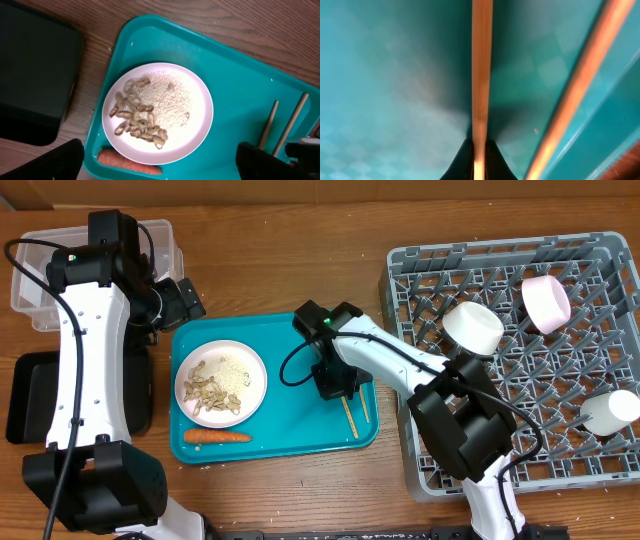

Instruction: Sort waste into correct bins and load items into the dishwasher

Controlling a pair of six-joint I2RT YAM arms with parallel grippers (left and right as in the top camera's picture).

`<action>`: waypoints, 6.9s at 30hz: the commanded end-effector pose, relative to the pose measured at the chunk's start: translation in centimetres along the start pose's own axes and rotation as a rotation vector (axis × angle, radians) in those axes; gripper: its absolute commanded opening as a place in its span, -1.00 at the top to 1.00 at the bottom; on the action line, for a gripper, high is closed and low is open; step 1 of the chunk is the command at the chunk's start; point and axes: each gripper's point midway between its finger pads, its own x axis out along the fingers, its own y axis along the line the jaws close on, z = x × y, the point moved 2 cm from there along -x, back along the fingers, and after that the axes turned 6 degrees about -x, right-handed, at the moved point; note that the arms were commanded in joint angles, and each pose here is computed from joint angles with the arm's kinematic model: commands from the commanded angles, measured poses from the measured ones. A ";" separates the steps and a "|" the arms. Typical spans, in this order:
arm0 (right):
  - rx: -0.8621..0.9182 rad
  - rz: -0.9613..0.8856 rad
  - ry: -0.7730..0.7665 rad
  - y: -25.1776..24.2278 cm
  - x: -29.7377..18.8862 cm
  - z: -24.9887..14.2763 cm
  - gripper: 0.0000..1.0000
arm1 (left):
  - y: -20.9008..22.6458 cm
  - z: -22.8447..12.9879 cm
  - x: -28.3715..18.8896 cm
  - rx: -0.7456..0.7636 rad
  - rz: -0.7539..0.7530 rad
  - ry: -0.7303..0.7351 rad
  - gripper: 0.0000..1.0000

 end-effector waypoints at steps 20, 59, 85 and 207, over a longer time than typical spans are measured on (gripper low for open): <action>0.167 -0.074 -0.129 -13.9 -11.9 -5.3 0.92 | -0.2 -0.4 -0.3 0.027 -0.006 -0.001 -0.97; -0.022 0.140 -0.220 -4.0 -8.5 2.7 -0.20 | -0.2 -0.4 -0.3 0.026 -0.006 0.000 -0.99; 0.003 0.085 -0.012 -3.8 0.0 3.1 0.92 | -0.2 -0.4 -0.3 0.026 -0.006 -0.001 -0.99; 0.637 0.083 -0.574 -32.4 -23.3 -5.7 -0.11 | -17.5 9.1 21.3 -0.038 -0.150 -0.463 -0.89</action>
